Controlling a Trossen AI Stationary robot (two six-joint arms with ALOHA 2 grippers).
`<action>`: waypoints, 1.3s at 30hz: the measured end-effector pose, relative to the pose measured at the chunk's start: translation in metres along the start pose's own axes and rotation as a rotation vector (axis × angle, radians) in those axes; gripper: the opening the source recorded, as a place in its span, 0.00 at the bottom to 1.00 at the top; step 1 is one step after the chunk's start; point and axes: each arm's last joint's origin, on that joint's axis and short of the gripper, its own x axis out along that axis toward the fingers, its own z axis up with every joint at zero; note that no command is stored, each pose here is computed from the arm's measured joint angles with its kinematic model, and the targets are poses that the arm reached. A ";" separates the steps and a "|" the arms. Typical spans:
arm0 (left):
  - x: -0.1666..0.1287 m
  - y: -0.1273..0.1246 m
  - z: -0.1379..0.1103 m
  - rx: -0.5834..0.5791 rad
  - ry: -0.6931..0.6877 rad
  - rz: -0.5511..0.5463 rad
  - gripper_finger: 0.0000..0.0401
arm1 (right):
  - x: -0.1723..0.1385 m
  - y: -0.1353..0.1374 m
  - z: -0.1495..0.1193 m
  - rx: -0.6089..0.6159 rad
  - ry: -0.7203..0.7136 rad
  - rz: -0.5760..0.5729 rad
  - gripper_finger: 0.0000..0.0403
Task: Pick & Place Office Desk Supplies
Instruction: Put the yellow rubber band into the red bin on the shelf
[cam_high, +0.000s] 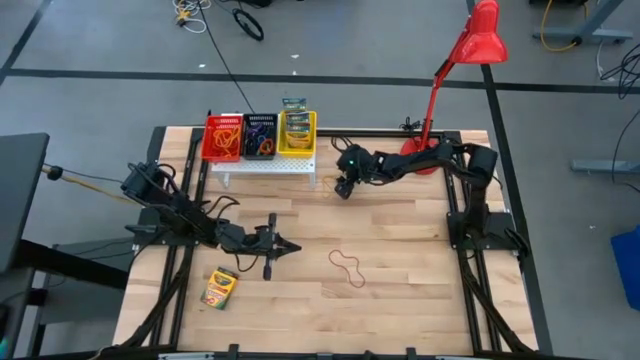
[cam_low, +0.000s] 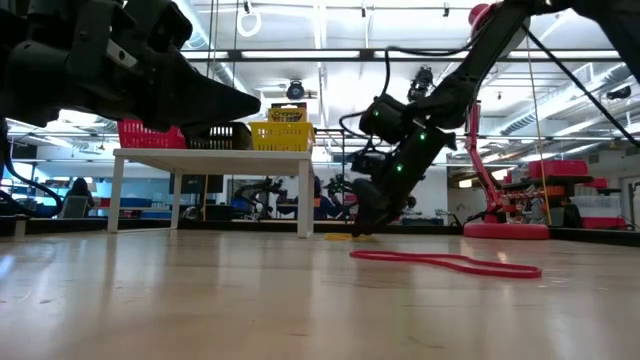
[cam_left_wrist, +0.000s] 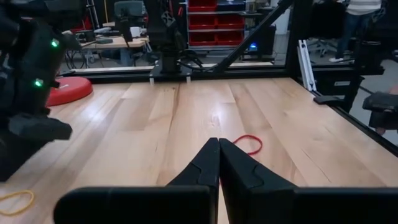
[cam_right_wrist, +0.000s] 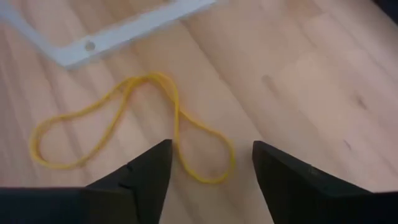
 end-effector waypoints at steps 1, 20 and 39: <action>0.000 0.000 0.000 0.001 0.002 -0.001 0.02 | 0.002 0.000 0.000 -0.001 -0.007 0.009 0.57; 0.000 -0.001 -0.001 -0.134 0.010 -0.053 0.02 | -0.030 0.050 -0.005 -0.159 0.013 0.061 0.03; 0.044 -0.004 0.005 0.093 0.221 0.148 0.41 | -0.109 0.185 -0.042 -0.238 -0.324 0.260 0.01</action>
